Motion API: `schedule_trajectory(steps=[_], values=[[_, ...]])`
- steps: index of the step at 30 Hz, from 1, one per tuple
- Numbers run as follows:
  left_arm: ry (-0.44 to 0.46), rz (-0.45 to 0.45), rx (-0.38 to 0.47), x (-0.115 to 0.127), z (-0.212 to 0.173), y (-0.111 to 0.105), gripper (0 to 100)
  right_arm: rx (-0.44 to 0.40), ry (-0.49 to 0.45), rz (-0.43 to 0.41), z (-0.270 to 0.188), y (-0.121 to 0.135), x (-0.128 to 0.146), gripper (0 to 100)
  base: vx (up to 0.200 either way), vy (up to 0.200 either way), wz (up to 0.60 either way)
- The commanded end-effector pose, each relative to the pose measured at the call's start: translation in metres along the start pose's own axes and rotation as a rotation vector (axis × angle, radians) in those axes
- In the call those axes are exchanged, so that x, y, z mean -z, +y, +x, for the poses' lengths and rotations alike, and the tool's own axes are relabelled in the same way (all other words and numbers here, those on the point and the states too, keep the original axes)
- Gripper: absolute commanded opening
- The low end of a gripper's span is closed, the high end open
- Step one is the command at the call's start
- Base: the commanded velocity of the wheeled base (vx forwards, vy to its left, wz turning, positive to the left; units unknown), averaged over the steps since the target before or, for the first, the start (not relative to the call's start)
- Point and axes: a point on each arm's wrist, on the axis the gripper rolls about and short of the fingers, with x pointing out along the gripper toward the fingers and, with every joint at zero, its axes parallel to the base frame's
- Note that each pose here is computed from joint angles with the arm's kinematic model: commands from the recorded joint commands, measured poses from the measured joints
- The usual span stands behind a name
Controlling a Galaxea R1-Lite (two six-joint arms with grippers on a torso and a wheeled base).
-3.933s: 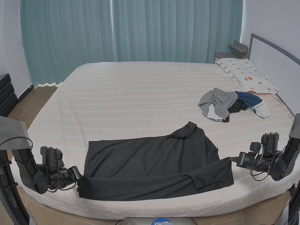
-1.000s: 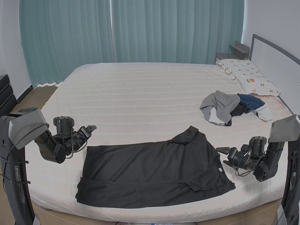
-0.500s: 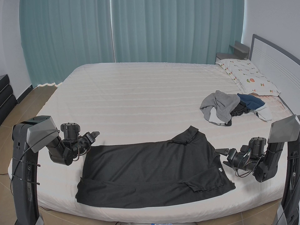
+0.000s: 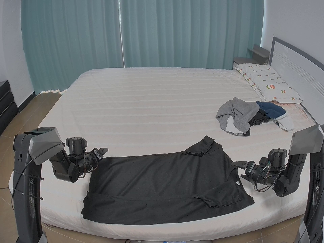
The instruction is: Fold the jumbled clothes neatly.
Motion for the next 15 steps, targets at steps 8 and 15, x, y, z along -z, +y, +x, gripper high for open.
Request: schedule_trajectory(steps=[8,15], values=[[-0.001,0.045,-0.005,0.001,-0.001,0.000,0,-0.004,-0.008,-0.005,0.003,0.000,-0.002,100,0.000,0.000,0.00],[-0.082,0.044,-0.029,0.004,-0.008,-0.002,0,-0.032,-0.049,-0.033,0.015,0.010,-0.014,100,0.000,0.000,0.00]])
